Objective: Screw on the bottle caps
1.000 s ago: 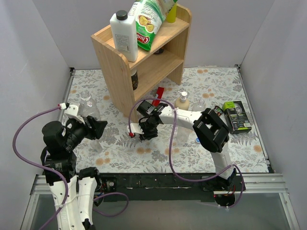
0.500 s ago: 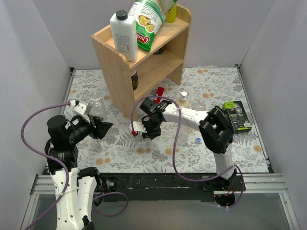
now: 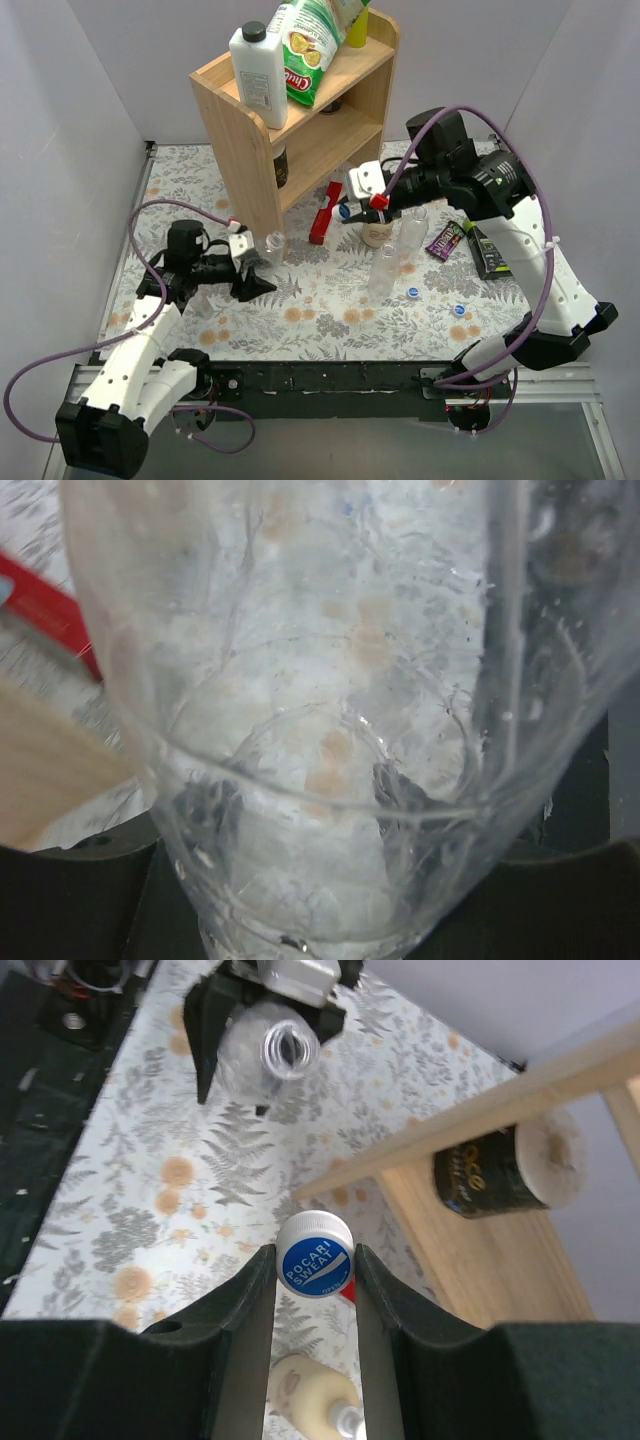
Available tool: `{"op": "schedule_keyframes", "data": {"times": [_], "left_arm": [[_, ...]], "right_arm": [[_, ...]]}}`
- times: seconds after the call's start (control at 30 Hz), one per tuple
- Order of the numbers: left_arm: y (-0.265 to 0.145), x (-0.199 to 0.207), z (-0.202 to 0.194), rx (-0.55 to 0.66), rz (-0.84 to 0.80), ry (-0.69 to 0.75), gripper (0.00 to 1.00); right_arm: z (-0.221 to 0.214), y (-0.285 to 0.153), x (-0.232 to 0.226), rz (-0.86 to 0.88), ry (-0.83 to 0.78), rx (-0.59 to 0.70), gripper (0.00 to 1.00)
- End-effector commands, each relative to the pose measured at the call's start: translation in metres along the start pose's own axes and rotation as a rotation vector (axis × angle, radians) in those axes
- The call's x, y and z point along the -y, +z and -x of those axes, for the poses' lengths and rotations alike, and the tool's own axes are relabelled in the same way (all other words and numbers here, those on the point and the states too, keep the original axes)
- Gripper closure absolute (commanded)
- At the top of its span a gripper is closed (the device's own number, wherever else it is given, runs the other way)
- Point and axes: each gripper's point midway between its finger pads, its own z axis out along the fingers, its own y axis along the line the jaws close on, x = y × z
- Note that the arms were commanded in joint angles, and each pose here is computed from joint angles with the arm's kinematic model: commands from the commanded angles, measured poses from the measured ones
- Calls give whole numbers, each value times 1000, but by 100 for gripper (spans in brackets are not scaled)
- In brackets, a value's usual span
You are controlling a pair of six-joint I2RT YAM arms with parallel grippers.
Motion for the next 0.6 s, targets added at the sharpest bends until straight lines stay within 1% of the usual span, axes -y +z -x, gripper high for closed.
{"op": "schedule_keyframes", "data": {"times": [0.0, 0.03, 0.07, 0.1, 0.17, 0.27, 0.3, 0.43, 0.57], "left_arm": [[30, 26, -5, 45, -151, 183, 100], [35, 25, -10, 37, -162, 166, 100], [38, 23, -8, 52, -166, 173, 100], [40, 22, -10, 48, -169, 147, 100], [44, 17, -14, 38, -164, 143, 100], [52, 11, -18, 6, -139, 153, 100], [53, 13, -18, 0, -146, 164, 100], [61, 24, -20, -15, -189, 200, 100], [66, 34, -20, -15, -228, 221, 100]], "right_arm": [[-23, 20, -53, 205, 68, -89, 90], [-22, 20, -61, 214, 53, -104, 91], [-21, 25, -72, 243, 28, -112, 92], [-24, 27, -80, 272, -8, -111, 92], [-22, 30, -89, 276, -64, -115, 92], [-14, 40, -86, 257, -89, -108, 92], [-11, 42, -84, 251, -71, -104, 92], [0, 55, -76, 245, -84, -79, 93], [3, 64, -80, 245, -92, -72, 92]]}}
